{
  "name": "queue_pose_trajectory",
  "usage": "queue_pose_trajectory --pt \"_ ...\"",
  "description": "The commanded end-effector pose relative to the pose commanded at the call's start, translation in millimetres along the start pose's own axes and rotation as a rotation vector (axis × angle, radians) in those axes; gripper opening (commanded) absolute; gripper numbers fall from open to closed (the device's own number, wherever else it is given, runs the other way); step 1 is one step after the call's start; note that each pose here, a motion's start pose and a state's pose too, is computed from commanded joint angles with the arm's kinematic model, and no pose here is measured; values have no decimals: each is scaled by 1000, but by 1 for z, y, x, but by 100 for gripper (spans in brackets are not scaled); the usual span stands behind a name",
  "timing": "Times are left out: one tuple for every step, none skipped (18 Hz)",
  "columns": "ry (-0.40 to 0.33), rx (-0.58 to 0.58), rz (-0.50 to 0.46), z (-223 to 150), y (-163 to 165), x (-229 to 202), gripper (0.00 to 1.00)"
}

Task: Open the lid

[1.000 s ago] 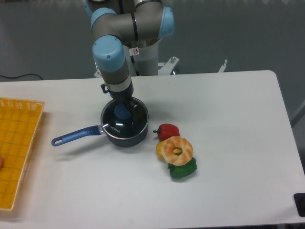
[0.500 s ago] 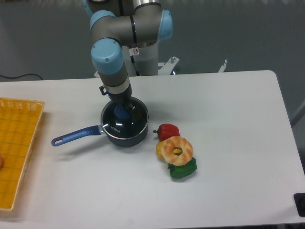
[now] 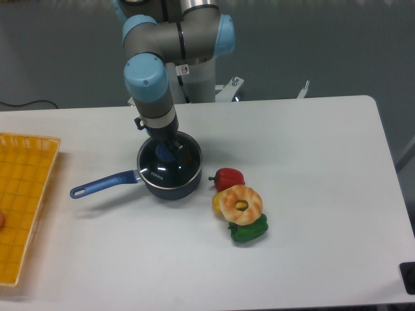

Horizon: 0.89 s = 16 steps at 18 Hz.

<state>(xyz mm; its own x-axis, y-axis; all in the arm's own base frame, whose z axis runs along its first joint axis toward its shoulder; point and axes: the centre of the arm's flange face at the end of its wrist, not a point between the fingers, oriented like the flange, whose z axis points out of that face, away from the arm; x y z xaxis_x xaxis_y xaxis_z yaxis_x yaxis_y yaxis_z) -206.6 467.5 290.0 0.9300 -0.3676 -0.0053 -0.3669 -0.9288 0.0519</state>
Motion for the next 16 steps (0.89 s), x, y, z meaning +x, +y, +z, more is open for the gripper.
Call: queue_pose_trajectory --pt "1 -1 0 1 0 0 100" --pt "5 -1 3 2 -1 0 100" --pt "6 -2 3 3 -1 0 100" --pt "10 5 3 4 -2 1 100" --pt "12 14 3 3 -3 1 100" --pt "12 18 3 3 -3 1 100" --pt "12 18 3 3 -3 1 100" --pt "13 17 3 3 -3 1 100" --pt "12 18 3 3 -3 1 100" --pt "13 17 3 3 -3 1 100" --pt "12 18 5 3 -3 1 100" --pt "12 18 6 3 -4 1 100" --pt "12 18 6 3 -4 1 100" --pt "15 16 6 4 -3 2 100" --pt "13 17 5 4 -3 1 100" --pt "15 16 5 4 -3 1 100"
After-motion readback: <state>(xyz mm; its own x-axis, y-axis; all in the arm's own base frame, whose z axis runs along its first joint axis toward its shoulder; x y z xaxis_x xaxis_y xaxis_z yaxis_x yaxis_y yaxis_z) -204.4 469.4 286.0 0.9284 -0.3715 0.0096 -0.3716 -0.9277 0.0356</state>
